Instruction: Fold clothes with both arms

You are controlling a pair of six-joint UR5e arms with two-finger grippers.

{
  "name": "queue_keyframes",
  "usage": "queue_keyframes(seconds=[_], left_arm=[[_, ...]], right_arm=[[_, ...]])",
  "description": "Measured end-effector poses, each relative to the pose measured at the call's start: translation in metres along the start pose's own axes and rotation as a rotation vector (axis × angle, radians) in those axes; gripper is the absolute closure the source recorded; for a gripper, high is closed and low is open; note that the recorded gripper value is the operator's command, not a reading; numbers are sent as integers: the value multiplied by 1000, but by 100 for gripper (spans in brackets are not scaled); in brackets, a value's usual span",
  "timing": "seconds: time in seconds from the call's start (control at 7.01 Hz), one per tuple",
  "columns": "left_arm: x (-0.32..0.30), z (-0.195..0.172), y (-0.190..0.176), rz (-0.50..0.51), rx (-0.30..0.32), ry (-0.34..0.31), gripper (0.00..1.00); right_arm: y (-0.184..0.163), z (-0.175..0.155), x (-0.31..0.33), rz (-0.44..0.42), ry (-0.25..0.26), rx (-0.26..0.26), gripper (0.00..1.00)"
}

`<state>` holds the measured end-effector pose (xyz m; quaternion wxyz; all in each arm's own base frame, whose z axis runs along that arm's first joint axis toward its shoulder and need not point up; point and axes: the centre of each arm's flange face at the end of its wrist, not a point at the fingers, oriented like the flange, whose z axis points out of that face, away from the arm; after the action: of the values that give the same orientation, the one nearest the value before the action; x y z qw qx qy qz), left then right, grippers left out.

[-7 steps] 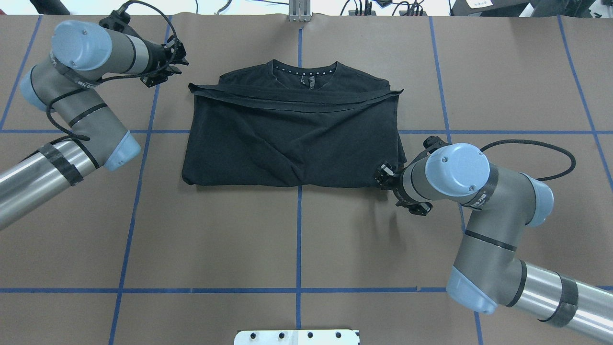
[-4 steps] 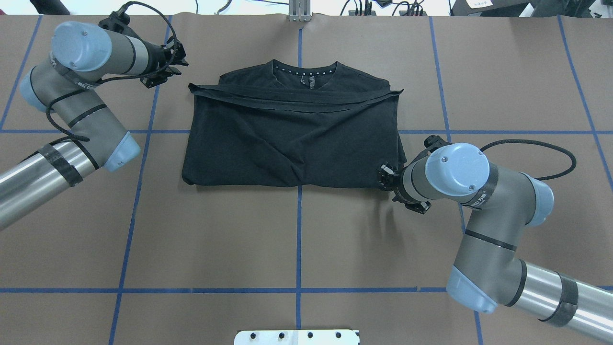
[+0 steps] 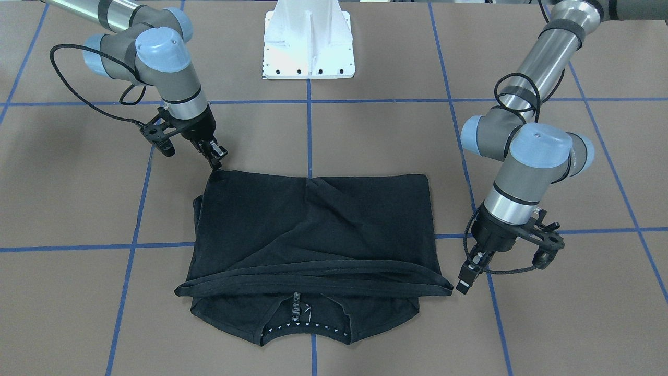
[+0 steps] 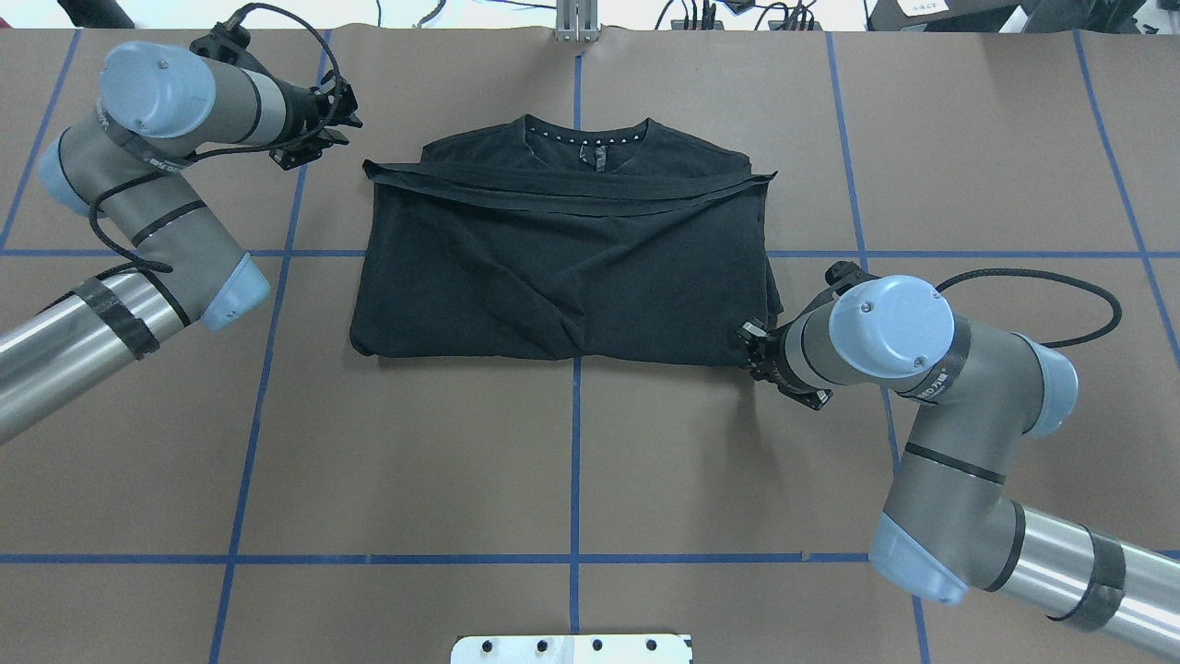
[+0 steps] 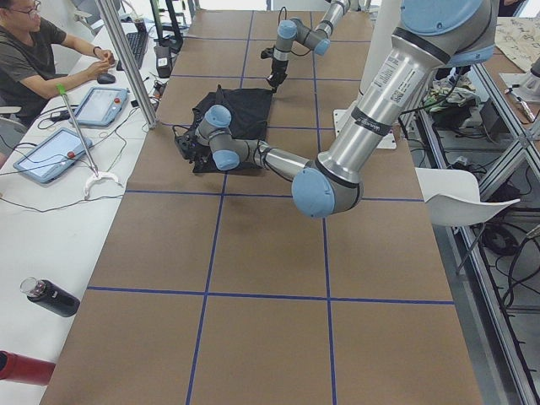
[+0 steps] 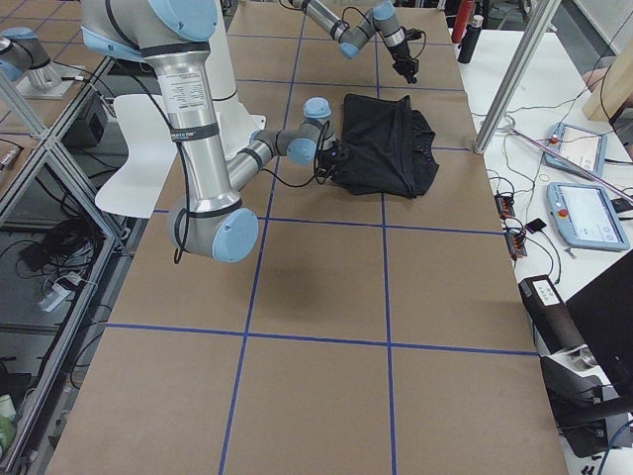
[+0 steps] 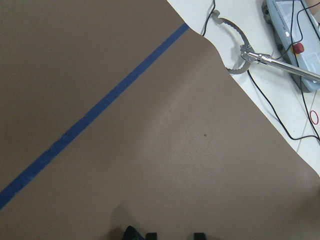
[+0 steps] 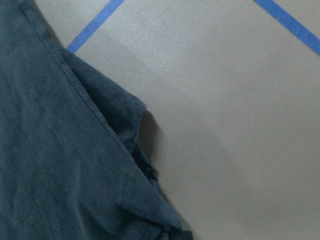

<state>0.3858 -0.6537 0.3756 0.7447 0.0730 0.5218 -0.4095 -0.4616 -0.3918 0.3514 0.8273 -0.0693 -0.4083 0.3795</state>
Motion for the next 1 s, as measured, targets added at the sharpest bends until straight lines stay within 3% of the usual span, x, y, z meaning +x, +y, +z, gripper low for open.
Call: queue_keyframes(seconds=[0.43, 0.86, 1.0], left_arm=[[0, 0, 0, -1, 1, 1, 64], [-1, 0, 0, -2, 0, 0, 64], [-2, 0, -1, -2, 0, -1, 64]], right_arm=[[-4, -19, 16, -4, -6, -13, 100], [-6, -64, 52, -16, -24, -56, 100], [-3, -70, 58, -10, -17, -83, 63]])
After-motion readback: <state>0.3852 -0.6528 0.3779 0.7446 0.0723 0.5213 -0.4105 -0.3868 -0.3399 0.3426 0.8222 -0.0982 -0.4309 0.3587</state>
